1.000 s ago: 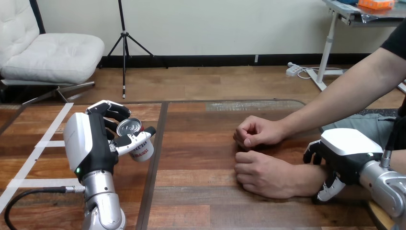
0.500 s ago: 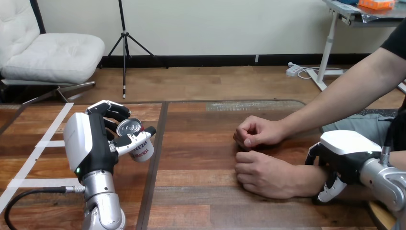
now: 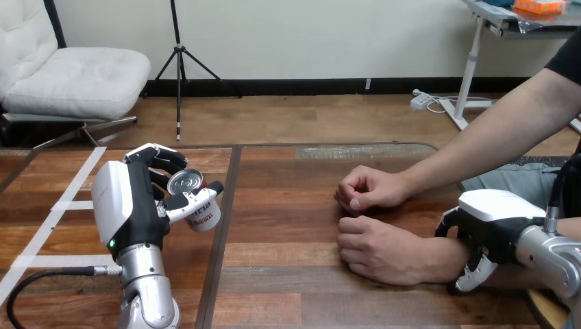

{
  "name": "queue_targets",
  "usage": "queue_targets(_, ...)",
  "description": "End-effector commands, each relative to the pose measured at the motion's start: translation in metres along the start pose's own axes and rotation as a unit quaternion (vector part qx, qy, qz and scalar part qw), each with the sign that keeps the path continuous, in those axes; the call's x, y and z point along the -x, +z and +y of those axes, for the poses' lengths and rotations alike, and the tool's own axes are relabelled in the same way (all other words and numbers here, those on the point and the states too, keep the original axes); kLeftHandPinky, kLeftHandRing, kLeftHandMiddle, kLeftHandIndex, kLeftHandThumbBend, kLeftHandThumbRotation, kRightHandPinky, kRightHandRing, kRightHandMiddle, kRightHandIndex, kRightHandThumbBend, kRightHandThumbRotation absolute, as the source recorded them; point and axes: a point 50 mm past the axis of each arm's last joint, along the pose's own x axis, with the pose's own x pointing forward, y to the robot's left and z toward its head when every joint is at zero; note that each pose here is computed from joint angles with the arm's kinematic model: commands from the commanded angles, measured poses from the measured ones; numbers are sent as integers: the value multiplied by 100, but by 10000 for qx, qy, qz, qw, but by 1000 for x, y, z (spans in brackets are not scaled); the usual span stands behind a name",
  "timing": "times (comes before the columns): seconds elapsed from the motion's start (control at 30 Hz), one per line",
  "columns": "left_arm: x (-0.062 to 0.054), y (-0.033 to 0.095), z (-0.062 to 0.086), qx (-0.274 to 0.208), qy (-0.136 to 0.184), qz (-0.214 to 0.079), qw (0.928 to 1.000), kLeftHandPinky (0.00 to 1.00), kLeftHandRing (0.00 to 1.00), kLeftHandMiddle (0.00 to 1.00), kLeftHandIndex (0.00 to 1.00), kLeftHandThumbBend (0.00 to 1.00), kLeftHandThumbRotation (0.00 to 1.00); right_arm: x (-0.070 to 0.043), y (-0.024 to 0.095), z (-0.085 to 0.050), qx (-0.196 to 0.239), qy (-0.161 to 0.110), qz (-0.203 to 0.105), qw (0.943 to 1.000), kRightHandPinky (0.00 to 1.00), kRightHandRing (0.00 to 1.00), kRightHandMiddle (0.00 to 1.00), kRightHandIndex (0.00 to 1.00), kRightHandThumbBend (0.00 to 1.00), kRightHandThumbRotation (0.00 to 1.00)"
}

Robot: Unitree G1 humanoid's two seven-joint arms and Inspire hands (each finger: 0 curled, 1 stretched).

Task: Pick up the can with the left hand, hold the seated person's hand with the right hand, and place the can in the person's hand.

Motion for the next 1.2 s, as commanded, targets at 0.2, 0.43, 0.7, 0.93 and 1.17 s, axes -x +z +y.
queue_targets(0.2,-21,27,9,252,317,-533,9978,34,39,44,44,73,0,2,-2,33,-203,681,93,9974,35,50,58,72,84,10)
queue_targets(0.43,-22,27,9,241,316,-541,9977,34,39,44,44,73,0,4,-4,36,-197,663,97,9976,33,48,57,72,84,10)
queue_targets(0.7,-22,27,9,236,326,-533,9978,33,38,44,44,73,0,5,-4,38,-192,623,104,9978,32,47,56,72,83,9)
queue_targets(0.93,-23,28,8,259,325,-532,9977,32,37,43,44,74,0,5,-4,40,-199,624,107,9978,33,49,58,73,82,9)
queue_targets(1.17,-23,29,8,300,313,-522,9977,32,37,43,44,73,0,5,-4,40,-182,629,88,9978,33,50,60,73,83,10)
